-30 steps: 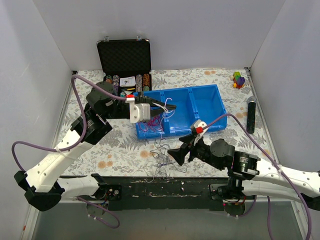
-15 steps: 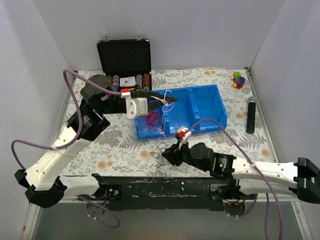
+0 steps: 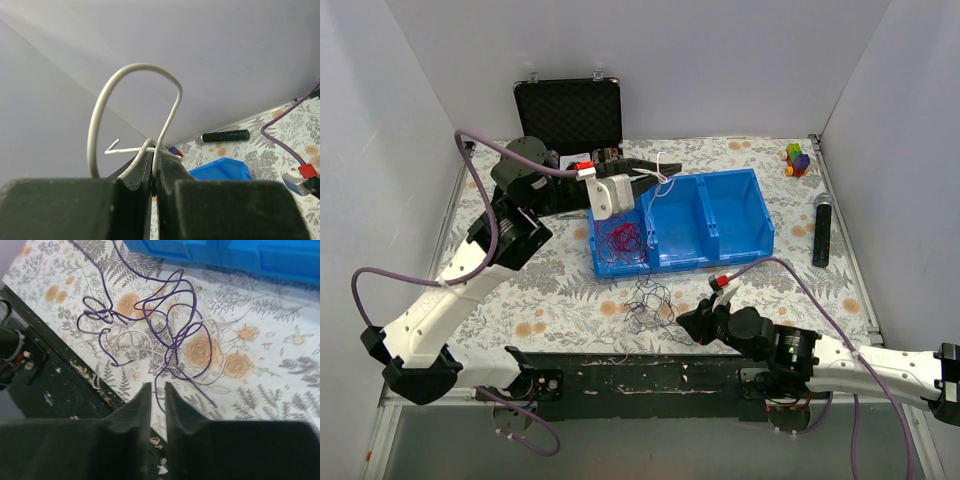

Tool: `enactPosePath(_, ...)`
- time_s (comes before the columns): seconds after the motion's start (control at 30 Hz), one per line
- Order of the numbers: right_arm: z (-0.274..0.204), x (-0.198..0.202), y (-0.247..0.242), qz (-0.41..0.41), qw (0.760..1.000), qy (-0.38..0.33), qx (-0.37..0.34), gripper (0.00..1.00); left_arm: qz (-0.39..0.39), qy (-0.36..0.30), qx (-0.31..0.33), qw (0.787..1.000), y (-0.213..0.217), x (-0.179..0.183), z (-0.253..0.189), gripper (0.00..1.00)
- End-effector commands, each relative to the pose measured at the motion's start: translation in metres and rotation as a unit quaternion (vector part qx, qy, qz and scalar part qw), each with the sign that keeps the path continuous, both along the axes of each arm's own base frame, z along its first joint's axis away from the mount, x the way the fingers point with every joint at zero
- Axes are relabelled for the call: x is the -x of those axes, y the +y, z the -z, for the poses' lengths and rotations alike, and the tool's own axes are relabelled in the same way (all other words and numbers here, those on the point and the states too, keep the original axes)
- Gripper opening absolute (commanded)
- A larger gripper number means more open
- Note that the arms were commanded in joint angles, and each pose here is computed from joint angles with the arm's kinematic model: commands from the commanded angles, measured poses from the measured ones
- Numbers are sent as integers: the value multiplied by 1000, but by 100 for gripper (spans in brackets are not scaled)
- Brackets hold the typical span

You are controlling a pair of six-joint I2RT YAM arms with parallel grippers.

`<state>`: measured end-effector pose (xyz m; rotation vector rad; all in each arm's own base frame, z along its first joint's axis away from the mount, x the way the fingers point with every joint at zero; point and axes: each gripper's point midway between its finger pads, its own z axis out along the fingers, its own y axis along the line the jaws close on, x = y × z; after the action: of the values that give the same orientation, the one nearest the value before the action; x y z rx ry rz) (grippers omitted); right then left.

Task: Untangle the cables

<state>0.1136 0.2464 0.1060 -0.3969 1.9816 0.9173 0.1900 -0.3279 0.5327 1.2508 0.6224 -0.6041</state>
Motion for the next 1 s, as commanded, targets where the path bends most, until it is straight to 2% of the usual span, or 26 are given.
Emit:
enactPosePath(0.0, -46, -7, 10, 2, 998, -36, -48, 47, 18, -5, 19, 1000, -1, 8, -18, 0)
enactPosePath(0.07, -73, -12, 17, -5, 996, -75, -56, 74, 23, 0, 18, 1000, -3, 7, -19, 0)
enactPosePath(0.13, -97, -18, 24, -6, 992, -112, -66, 84, 26, 4, 18, 999, -4, 8, -19, 0)
enactPosePath(0.37, -158, -27, 59, -34, 966, -233, -108, 87, 37, 12, 16, 999, -2, 14, -21, 0)
enactPosePath(0.53, -175, -53, 81, 12, 964, -254, -81, 87, 40, 22, 22, 999, 3, 20, -24, 0)
enactPosePath(0.6, -177, -68, 80, 56, 962, -256, -77, 81, 44, 25, 24, 998, 4, 23, -26, 0)
enactPosePath(0.67, -171, -77, 79, 78, 963, -250, -64, 69, 44, 25, 28, 998, 7, 25, -30, 0)
enactPosePath(0.7, -167, -78, 79, 79, 964, -246, -56, 52, 43, 25, 28, 998, 8, 26, -30, 0)
enactPosePath(0.73, -162, -78, 78, 79, 967, -236, -52, 30, 40, 21, 31, 999, 10, 26, -33, 0)
enactPosePath(0.77, -155, -76, 77, 78, 970, -225, -44, 13, 37, 17, 30, 999, 11, 26, -33, 0)
enactPosePath(0.8, -149, -74, 73, 79, 973, -212, -42, 2, 33, 11, 32, 999, 12, 26, -35, 0)
enactPosePath(0.97, -90, -58, 40, 79, 987, -140, -30, 1, -19, -33, 56, 998, 17, 8, -43, 0)
